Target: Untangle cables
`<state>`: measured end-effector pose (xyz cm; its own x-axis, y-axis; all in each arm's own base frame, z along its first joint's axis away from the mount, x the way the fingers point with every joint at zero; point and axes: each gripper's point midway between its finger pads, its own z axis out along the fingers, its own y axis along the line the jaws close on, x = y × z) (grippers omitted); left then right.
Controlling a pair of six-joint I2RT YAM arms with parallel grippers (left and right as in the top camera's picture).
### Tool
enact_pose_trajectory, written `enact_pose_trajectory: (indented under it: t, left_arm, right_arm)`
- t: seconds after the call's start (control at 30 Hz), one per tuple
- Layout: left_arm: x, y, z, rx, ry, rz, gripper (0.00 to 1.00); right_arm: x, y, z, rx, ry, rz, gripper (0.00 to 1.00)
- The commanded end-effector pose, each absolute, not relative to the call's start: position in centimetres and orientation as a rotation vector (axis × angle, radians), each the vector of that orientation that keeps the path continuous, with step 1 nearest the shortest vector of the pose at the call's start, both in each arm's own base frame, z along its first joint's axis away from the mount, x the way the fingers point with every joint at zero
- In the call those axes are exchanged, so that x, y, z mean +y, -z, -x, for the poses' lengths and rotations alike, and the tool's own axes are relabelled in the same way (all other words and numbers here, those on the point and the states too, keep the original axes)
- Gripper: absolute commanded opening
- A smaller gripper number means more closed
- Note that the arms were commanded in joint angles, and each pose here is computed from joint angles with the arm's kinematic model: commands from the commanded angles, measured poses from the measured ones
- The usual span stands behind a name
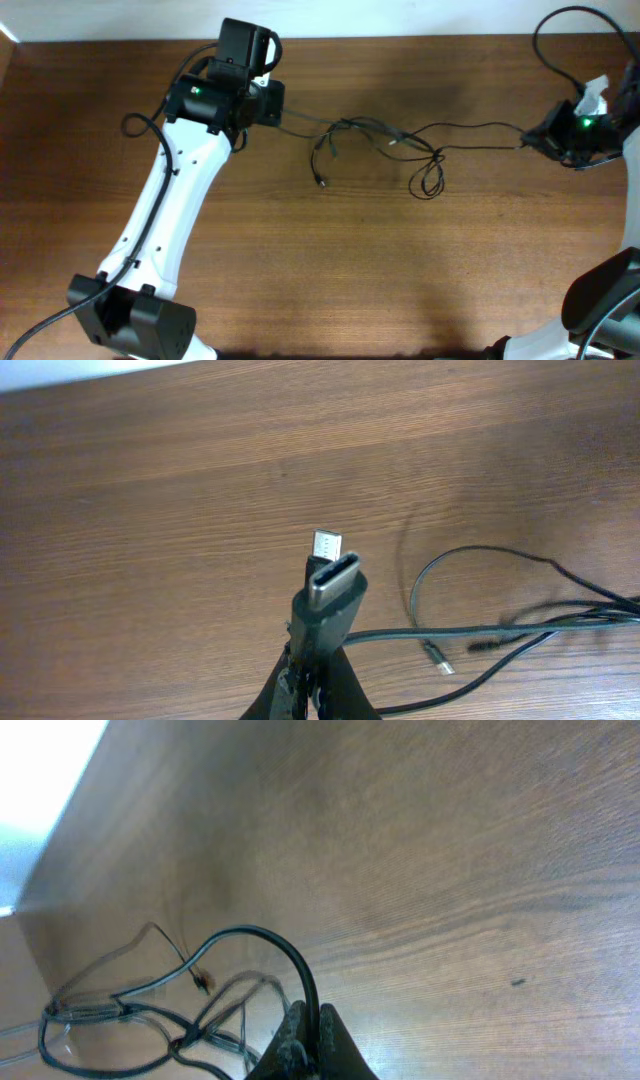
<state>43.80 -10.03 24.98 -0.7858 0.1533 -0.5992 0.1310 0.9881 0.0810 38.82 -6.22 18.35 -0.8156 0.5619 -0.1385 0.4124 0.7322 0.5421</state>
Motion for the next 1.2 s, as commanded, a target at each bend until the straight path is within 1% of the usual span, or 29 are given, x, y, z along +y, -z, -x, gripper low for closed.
enact_pose_trajectory:
  t: [0.0,0.03,0.07,0.1,0.17,0.2,0.23,0.27,0.3,0.33,0.4,0.5,0.53,0.57,0.6,0.63,0.67,0.73,0.77,0.83,0.9,0.97,1.0,1.03,1.07,1.13,1.17]
  left_arm:
    - [-3.7,-28.8,-43.0,2.410,-0.199,-0.057,0.00]
    - [-3.1,-29.5,-42.5,2.401,-0.183,-0.032,0.00]
    - [-3.5,-29.8,-42.0,2.404,-0.127,-0.045,0.00]
    - [-4.1,-29.7,-41.7,2.416,-0.085,-0.062,0.00]
    - [-5.6,-28.6,-40.9,2.471,0.026,-0.110,0.00]
    - [-6.2,-27.5,-40.2,2.517,0.072,-0.131,0.04]
    - [-6.5,-26.6,-39.8,2.546,0.092,-0.140,0.26]
    - [-6.6,-26.0,-39.6,2.569,0.100,-0.144,0.58]
    - [-7.0,-25.3,-39.2,2.593,0.126,-0.154,1.00]
    - [-7.4,-24.7,-39.0,2.609,0.159,-0.164,0.99]
    - [-7.4,-24.2,-38.7,2.625,0.163,-0.166,1.00]
    - [-11.7,-24.3,-37.0,2.593,0.337,-0.525,0.99]
    - [-12.7,-24.2,-36.5,2.588,0.364,-0.581,1.00]
    - [-14.0,-23.8,-35.8,2.591,0.379,-0.632,0.98]
    - [-15.4,-23.0,-35.0,2.600,0.392,-0.687,0.93]
    - [-16.7,-22.0,-34.3,2.610,0.405,-0.731,0.87]
    - [-18.0,-20.6,-33.7,2.620,0.421,-0.758,0.85]
    - [-20.8,-16.4,-32.4,2.617,0.443,-0.867,0.86]
    - [-21.5,-15.3,-32.0,2.600,0.444,-0.927,0.87]
    - [-23.6,-12.8,-30.8,2.537,0.429,-1.156,0.89]
    - [-25.2,-10.8,-30.2,2.522,0.427,-1.274,0.88]
    - [-26.1,-8.0,-30.1,2.562,0.424,-1.313,0.83]
    - [-26.2,-6.7,-30.3,2.589,0.423,-1.310,0.79]
    - [-26.2,-5.7,-30.6,2.611,0.419,-1.293,0.75]
    - [-25.7,-4.5,-31.7,2.656,0.351,-1.210,0.73]
    - [-25.8,-4.0,-32.6,2.648,0.313,-1.176,0.72]
    - [-25.9,-4.1,-32.7,2.643,0.317,-1.171,0.69]
  right_arm:
    - [-6.9,-18.4,-37.9,2.686,-0.615,-0.735,0.04]
    - [-6.7,-18.5,-37.8,2.688,-0.633,-0.731,0.04]
    - [-4.6,-19.1,-38.1,2.682,-0.745,-0.624,0.04]
    - [-3.1,-19.6,-38.1,2.680,-0.817,-0.537,0.04]
    - [-0.2,-19.5,-37.8,2.727,-0.852,-0.430,0.04]
    - [2.0,-19.5,-37.7,2.754,-0.868,-0.352,0.05]
    - [3.4,-19.5,-37.6,2.766,-0.874,-0.299,0.17]
    - [4.6,-19.4,-37.6,2.782,-0.862,-0.249,0.54]
    - [5.3,-19.0,-37.5,2.806,-0.809,-0.213,0.90]
    - [5.5,-18.6,-37.5,2.833,-0.740,-0.231,0.99]
    - [6.0,-18.5,-37.7,2.834,-0.722,-0.226,0.99]
    - [5.7,-18.6,-38.0,2.820,-0.719,-0.242,0.99]
    - [5.5,-18.6,-38.1,2.819,-0.718,-0.248,0.99]
    - [5.5,-18.6,-38.1,2.819,-0.718,-0.249,0.99]
    - [5.5,-18.6,-37.9,2.824,-0.719,-0.251,0.99]
    - [5.5,-18.5,-37.8,2.830,-0.720,-0.253,0.99]
    - [5.5,-18.5,-37.7,2.834,-0.721,-0.255,0.99]
    - [5.5,-18.5,-37.7,2.834,-0.720,-0.255,0.99]
    - [5.5,-18.5,-37.7,2.834,-0.720,-0.255,0.99]
    - [5.5,-18.5,-37.7,2.832,-0.720,-0.254,0.99]
    - [5.5,-18.5,-37.7,2.832,-0.719,-0.254,0.99]
    - [5.5,-18.5,-37.7,2.833,-0.719,-0.254,0.99]
    - [5.5,-18.5,-37.7,2.833,-0.715,-0.255,0.99]
    - [5.4,-18.5,-37.8,2.833,-0.714,-0.255,0.99]
    - [5.4,-18.5,-37.8,2.833,-0.713,-0.254,0.99]
    - [5.2,-18.3,-37.7,2.838,-0.691,-0.258,0.99]
    - [5.1,-18.3,-37.7,2.840,-0.683,-0.258,0.99]
